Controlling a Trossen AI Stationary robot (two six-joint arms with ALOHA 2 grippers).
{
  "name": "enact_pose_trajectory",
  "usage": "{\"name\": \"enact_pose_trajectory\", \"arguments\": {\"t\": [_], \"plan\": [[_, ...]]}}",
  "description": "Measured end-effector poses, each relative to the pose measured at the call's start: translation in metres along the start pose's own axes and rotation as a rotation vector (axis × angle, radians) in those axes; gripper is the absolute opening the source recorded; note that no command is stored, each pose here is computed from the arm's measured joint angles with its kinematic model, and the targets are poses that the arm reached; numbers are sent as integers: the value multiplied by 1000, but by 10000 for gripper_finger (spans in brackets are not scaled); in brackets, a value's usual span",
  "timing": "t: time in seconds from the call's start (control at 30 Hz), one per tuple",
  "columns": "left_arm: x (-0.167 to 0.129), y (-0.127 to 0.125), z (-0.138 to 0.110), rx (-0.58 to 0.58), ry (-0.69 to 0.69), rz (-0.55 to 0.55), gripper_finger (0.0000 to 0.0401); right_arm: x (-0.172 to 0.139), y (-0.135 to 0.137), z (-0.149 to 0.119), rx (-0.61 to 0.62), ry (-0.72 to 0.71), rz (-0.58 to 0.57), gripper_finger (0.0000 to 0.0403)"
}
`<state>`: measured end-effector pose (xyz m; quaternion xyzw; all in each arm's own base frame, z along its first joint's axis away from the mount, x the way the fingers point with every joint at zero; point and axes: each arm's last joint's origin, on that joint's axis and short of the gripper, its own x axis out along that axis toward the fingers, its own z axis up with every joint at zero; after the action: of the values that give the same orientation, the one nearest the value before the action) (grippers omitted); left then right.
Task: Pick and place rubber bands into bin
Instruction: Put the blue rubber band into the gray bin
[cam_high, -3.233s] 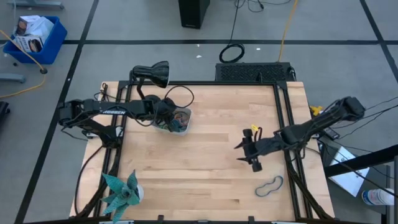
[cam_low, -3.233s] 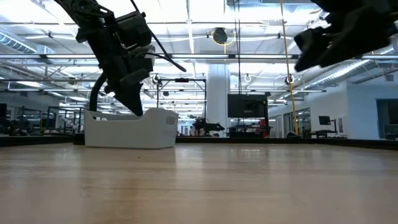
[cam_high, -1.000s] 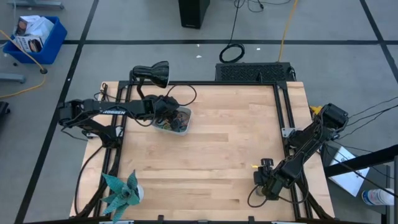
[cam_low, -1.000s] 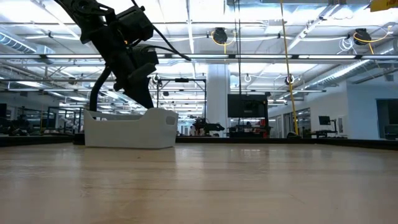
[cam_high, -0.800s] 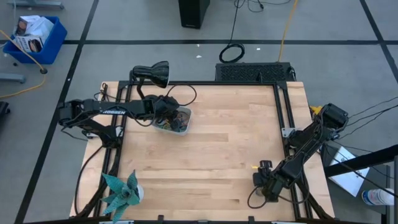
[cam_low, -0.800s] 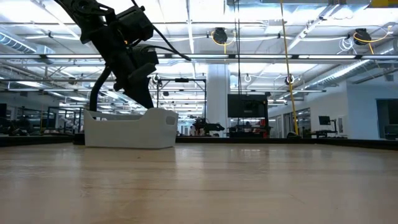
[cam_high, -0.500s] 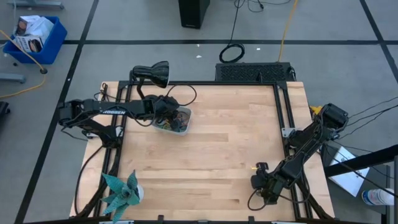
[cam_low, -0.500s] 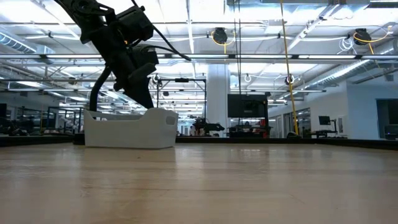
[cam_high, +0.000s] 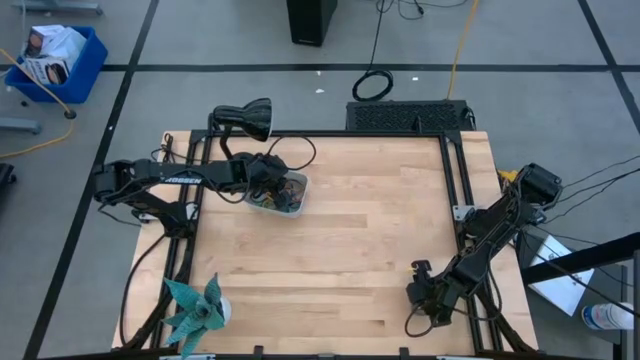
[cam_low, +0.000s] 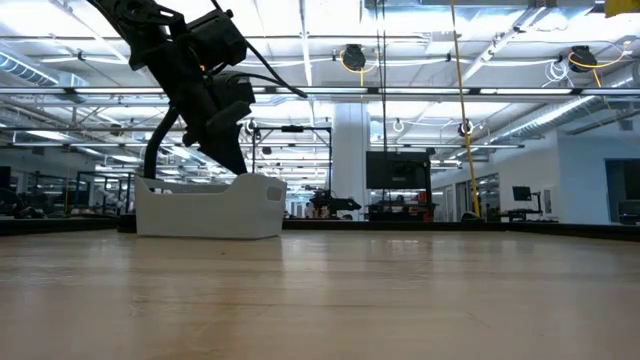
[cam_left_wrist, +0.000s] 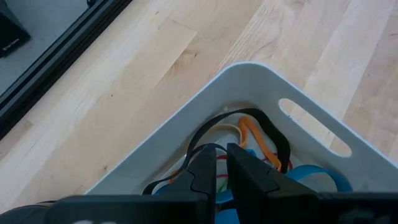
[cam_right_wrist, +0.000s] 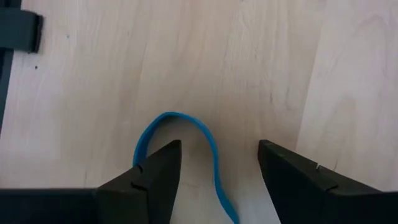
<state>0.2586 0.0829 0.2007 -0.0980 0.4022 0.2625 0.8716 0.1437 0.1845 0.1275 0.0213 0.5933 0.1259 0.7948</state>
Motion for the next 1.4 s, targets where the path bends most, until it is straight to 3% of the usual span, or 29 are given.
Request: {"name": "enact_pose_trajectory", "arguments": {"t": [0.2, 0.47, 0.73, 0.87, 1.0, 1.2, 1.4], "plan": [[0, 0, 0, 0, 0, 0, 47, 3, -4, -5, -70, 17, -9, 183], [0, 0, 0, 0, 0, 0, 47, 4, -6, -7, -194, 34, -22, 102], [0, 0, 0, 0, 0, 0, 47, 5, -6, -7, -143, 43, -9, 10], [0, 0, 0, 0, 0, 0, 47, 4, -9, -2, -45, 4, -30, 5], [0, 0, 1, -3, -10, -3, 47, -3, -16, 5, -26, -34, -34, 3], [0, -1, 3, -5, -26, -6, 47, -28, -38, 24, 1, -202, -106, 1], [0, -1, 5, -10, -48, -11, 47, -64, -64, 43, -86, -406, -149, 1]]}}
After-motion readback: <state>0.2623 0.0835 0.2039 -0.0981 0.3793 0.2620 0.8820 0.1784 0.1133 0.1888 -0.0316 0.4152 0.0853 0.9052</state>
